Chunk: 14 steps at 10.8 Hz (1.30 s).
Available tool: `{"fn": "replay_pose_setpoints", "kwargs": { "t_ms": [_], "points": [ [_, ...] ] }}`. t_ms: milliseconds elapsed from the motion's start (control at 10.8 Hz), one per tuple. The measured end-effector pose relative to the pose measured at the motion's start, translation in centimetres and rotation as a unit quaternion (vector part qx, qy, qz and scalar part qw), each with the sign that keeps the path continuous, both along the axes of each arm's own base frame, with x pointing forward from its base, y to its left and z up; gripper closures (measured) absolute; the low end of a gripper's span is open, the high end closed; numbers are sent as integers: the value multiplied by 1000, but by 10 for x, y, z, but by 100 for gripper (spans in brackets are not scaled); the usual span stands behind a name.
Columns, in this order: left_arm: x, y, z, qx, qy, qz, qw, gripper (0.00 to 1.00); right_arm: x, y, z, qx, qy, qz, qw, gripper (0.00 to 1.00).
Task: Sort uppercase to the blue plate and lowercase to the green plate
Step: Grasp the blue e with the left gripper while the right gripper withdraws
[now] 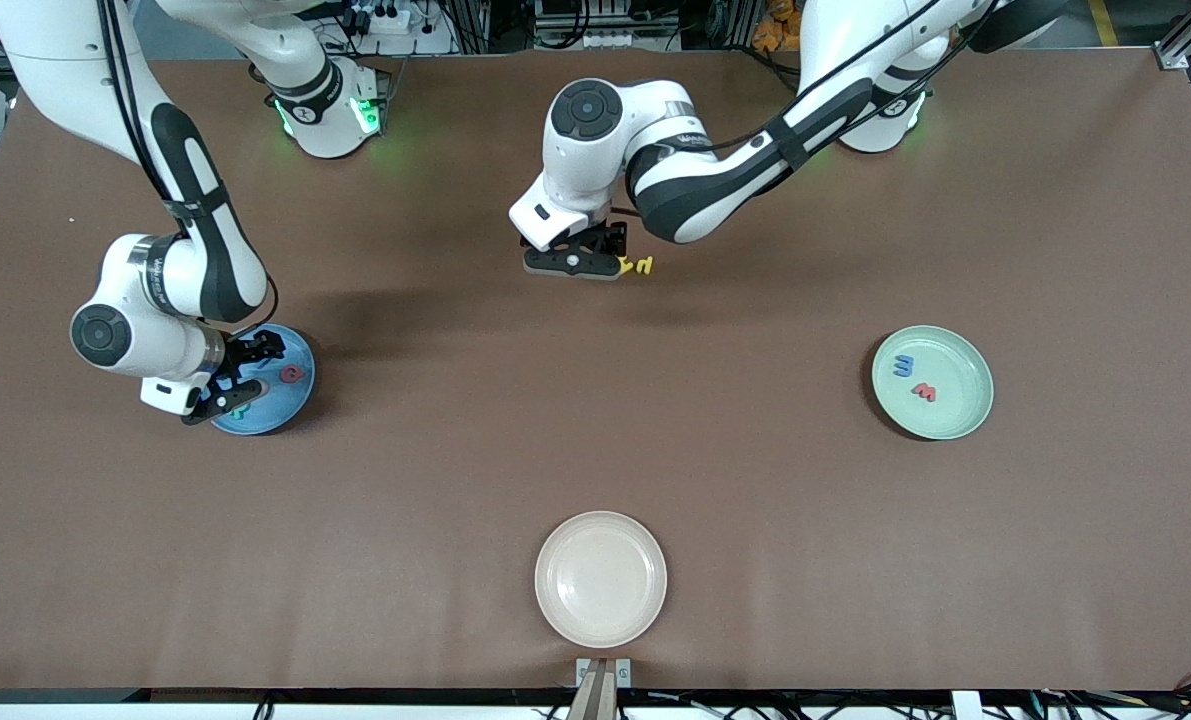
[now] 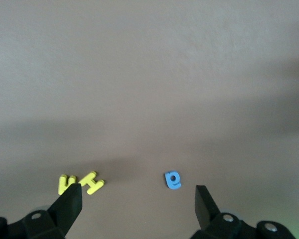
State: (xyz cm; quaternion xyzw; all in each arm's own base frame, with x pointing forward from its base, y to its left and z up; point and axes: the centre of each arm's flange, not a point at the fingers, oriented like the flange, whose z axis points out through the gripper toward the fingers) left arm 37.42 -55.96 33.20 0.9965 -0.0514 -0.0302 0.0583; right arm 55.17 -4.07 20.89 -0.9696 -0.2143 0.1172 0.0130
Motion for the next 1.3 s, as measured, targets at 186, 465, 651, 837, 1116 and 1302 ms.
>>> {"fn": "replay_pose_setpoints", "kwargs": {
  "t_ms": [186, 465, 651, 837, 1116, 1302],
  "points": [
    [-18, -11, -21, 16, -6, -9, 1000, 0, 6, 7, 6, 4, -4, -12, 1000, 18],
    [-43, -28, -52, 43, -23, 0, 999, 0, 14, 47, 14, 2, -9, -48, 999, 18],
    [-46, -31, -59, 49, -20, 31, 998, 1, 15, 75, 16, -1, -11, -69, 998, 19],
    [-48, -35, -71, 50, -8, 72, 996, 5, 16, 96, 20, -2, -14, -88, 996, 19],
    [-60, -49, -100, 62, -1, 108, 992, 8, 23, 109, 33, 0, -27, -104, 994, 19],
    [-71, -57, -123, 71, -5, 115, 991, 11, 25, 110, 37, 0, -28, -107, 994, 19]
  ]
}}
